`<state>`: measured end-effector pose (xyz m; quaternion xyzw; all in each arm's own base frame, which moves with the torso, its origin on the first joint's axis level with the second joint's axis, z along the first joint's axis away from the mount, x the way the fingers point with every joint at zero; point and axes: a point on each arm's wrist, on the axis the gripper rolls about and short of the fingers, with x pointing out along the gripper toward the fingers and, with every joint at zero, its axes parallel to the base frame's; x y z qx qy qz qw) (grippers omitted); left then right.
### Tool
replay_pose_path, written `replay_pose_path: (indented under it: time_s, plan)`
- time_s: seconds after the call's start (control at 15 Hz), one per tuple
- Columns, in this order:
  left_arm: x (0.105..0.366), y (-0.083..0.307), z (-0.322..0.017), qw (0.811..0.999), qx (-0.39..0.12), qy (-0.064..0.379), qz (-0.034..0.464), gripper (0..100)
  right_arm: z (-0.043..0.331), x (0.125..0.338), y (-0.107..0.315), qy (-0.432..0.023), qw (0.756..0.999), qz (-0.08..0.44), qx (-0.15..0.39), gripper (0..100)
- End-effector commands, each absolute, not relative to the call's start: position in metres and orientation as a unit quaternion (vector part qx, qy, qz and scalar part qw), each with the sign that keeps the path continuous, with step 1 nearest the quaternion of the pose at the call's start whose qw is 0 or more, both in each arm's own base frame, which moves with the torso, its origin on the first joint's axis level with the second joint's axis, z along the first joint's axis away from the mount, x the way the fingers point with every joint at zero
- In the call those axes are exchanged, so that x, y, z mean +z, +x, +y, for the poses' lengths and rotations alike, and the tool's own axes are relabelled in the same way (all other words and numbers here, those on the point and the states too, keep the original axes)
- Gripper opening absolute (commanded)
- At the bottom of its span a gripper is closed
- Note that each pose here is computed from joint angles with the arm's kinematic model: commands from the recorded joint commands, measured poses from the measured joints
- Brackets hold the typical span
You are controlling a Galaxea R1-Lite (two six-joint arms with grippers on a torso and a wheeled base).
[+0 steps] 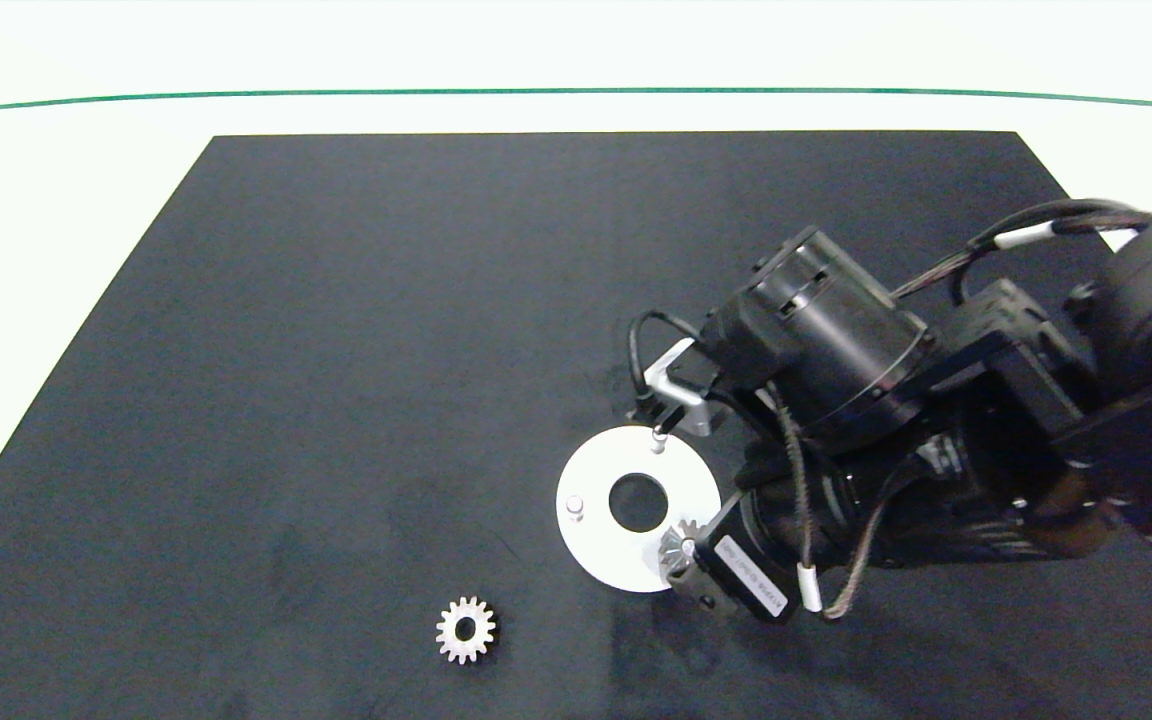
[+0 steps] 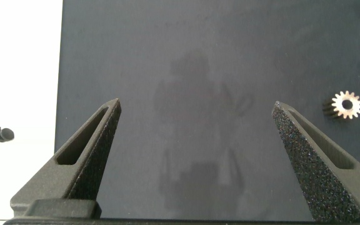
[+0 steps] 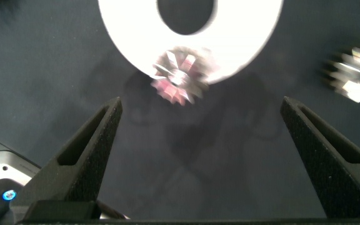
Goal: Install three planetary gears onto the carrier pins
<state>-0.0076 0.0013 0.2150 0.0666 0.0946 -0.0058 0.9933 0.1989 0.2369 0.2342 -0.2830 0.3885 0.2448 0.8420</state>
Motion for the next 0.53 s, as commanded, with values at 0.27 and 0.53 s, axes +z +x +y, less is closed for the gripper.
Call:
replay_pose_path:
  time_s: [0.27, 0.53]
  plan:
    - [0.215, -0.009, 0.001, 0.993, -0.006, 0.067, 0.092, 100, 0.167, 0.255, 0.222, -0.219, 0.874, 0.400, 0.165, 100]
    - [0.216, -0.009, 0.001, 0.994, -0.006, 0.067, 0.090, 100, 0.154, 0.256, 0.241, -0.202, 0.883, 0.401, 0.138, 100]
